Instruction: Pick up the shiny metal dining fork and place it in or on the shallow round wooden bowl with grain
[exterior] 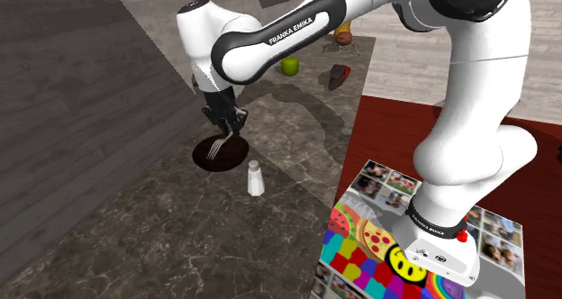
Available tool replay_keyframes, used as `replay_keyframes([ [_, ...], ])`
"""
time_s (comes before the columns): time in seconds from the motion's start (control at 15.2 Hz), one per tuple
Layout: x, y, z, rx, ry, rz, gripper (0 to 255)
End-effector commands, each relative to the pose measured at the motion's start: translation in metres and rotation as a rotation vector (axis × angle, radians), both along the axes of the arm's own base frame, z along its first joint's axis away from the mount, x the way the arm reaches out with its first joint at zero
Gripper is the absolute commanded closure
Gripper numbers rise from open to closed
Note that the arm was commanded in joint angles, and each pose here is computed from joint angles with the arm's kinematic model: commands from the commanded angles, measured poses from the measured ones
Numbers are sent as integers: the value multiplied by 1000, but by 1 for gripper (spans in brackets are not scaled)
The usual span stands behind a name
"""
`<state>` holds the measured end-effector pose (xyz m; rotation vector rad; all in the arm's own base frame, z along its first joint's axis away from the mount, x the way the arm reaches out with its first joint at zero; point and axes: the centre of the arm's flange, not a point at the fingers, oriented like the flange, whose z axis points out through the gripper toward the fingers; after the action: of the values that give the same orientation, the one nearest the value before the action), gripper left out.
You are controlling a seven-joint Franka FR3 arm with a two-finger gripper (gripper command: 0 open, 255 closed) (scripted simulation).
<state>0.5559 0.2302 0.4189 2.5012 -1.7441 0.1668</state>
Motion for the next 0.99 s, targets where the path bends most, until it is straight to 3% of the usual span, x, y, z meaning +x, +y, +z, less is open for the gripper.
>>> replay_keyframes([
  [0.0, 28, 1, -1, -6, 0, -1, 255],
  [0.07, 54, 3, -2, -6, 0, -1, 255],
  [0.73, 54, 3, -55, -6, 0, -1, 255],
  [0.92, 54, 3, -58, -6, 0, -1, 255],
])
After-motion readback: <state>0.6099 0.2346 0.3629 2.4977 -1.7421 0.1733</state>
